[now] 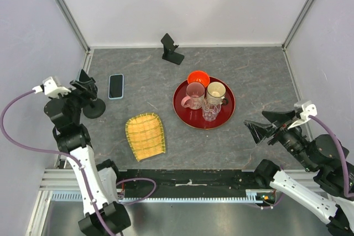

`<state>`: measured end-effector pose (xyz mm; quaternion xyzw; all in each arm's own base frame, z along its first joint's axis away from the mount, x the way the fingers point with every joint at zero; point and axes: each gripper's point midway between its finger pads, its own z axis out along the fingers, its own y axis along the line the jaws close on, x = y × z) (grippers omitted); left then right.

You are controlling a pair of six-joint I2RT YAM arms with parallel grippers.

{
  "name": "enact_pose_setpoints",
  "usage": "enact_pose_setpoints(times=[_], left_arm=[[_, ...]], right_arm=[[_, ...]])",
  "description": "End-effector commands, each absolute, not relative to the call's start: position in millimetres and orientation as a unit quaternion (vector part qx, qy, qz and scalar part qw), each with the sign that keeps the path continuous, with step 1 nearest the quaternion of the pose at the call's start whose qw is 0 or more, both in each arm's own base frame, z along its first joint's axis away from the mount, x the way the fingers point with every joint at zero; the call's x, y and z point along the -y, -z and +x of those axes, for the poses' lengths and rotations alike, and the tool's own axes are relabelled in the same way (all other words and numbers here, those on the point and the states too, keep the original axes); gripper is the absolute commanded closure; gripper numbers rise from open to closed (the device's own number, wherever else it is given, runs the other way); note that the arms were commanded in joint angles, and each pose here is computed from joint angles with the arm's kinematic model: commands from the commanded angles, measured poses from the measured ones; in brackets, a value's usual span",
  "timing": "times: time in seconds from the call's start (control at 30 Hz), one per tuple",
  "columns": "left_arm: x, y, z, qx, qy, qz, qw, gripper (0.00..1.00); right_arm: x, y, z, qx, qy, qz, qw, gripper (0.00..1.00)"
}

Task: Place the phone on the phone stand

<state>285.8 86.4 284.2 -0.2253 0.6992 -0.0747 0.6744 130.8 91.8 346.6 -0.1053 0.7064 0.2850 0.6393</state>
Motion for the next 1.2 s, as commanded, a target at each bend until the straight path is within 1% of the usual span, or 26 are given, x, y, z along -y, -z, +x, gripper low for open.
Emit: enact_pose_setpoints(times=[0.0, 0.1, 0.17, 0.2, 0.23, 0.3, 0.37, 0.43, 0.47, 0.5, 0.57, 0.63, 0.67, 0.7, 0.73, 0.77, 0.8, 0.83, 0.87, 0.9, 0.93, 0.97, 1.0, 1.03, 1.07, 1.17], left_arm=[[-45, -342, 284, -0.671, 0.126, -0.189, 0.706, 0.21], [-11, -372, 289, -0.666, 0.14, -0.126, 0.722, 0.21], [8, -377, 297, -0.676, 0.147, -0.089, 0.717, 0.2], [28, -383, 298, -0.684, 0.166, -0.066, 0.707, 0.2], [38, -370, 313, -0.707, 0.17, -0.052, 0.685, 0.2], [72, -363, 324, -0.726, 0.19, -0.012, 0.661, 0.2], [91, -332, 350, -0.76, 0.177, 0.021, 0.625, 0.2], [111, -321, 365, -0.774, 0.178, 0.053, 0.605, 0.19], [121, -291, 384, -0.8, 0.183, 0.058, 0.569, 0.19], [128, -296, 395, -0.799, 0.195, 0.061, 0.565, 0.18], [140, -272, 425, -0.812, 0.214, 0.041, 0.541, 0.18], [155, -266, 445, -0.802, 0.239, 0.042, 0.545, 0.18], [161, -281, 462, -0.773, 0.25, 0.043, 0.582, 0.18], [168, -257, 478, -0.78, 0.258, 0.034, 0.568, 0.18], [172, -255, 490, -0.773, 0.261, 0.034, 0.577, 0.18], [177, -267, 507, -0.754, 0.266, 0.037, 0.6, 0.18], [181, -241, 525, -0.764, 0.26, 0.037, 0.59, 0.18], [182, -232, 538, -0.766, 0.256, 0.033, 0.589, 0.18], [183, -246, 554, -0.748, 0.258, 0.029, 0.611, 0.19], [187, -217, 568, -0.76, 0.255, 0.03, 0.597, 0.22], [190, -213, 576, -0.759, 0.258, 0.032, 0.597, 0.24], [196, -225, 585, -0.747, 0.269, 0.038, 0.607, 0.28], [199, -221, 592, -0.743, 0.275, 0.034, 0.609, 0.32], [201, -205, 600, -0.749, 0.275, 0.029, 0.602, 0.35], [201, -208, 609, -0.744, 0.275, 0.024, 0.609, 0.38], [201, -196, 625, -0.737, 0.276, 0.006, 0.617, 0.4]], right_arm=[[-111, -340, 141, -0.719, -0.295, -0.109, 0.62, 0.13], [-123, -334, 147, -0.729, -0.297, -0.11, 0.606, 0.13], [-135, -329, 152, -0.733, -0.305, -0.114, 0.597, 0.12], [-139, -327, 154, -0.736, -0.308, -0.116, 0.592, 0.12], [-144, -323, 156, -0.741, -0.311, -0.114, 0.584, 0.12], [-158, -317, 162, -0.749, -0.316, -0.122, 0.569, 0.12], [-171, -308, 170, -0.763, -0.313, -0.125, 0.552, 0.12], [-178, -304, 173, -0.769, -0.314, -0.128, 0.543, 0.12], [-182, -302, 177, -0.772, -0.313, -0.126, 0.539, 0.12], [-185, -302, 178, -0.772, -0.315, -0.126, 0.537, 0.13], [-190, -302, 181, -0.77, -0.321, -0.122, 0.537, 0.13], [-192, -300, 185, -0.771, -0.32, -0.117, 0.538, 0.13], [-194, -300, 187, -0.771, -0.321, -0.117, 0.538, 0.13], [-195, -299, 188, -0.772, -0.319, -0.116, 0.538, 0.13], [-195, -299, 189, -0.771, -0.318, -0.115, 0.54, 0.13], [-196, -298, 191, -0.773, -0.316, -0.114, 0.538, 0.13], [-195, -299, 192, -0.773, -0.313, -0.114, 0.54, 0.13], [-194, -301, 192, -0.772, -0.312, -0.113, 0.543, 0.13], [-193, -302, 192, -0.77, -0.311, -0.112, 0.546, 0.13], [-192, -304, 192, -0.768, -0.31, -0.111, 0.549, 0.13], [-189, -306, 192, -0.766, -0.31, -0.109, 0.552, 0.13], [-187, -308, 192, -0.765, -0.306, -0.106, 0.557, 0.13], [-185, -308, 192, -0.765, -0.304, -0.104, 0.559, 0.13], [-182, -310, 191, -0.763, -0.302, -0.102, 0.563, 0.13], [-179, -311, 192, -0.763, -0.298, -0.098, 0.566, 0.13], [-175, -313, 190, -0.759, -0.298, -0.093, 0.572, 0.13]])
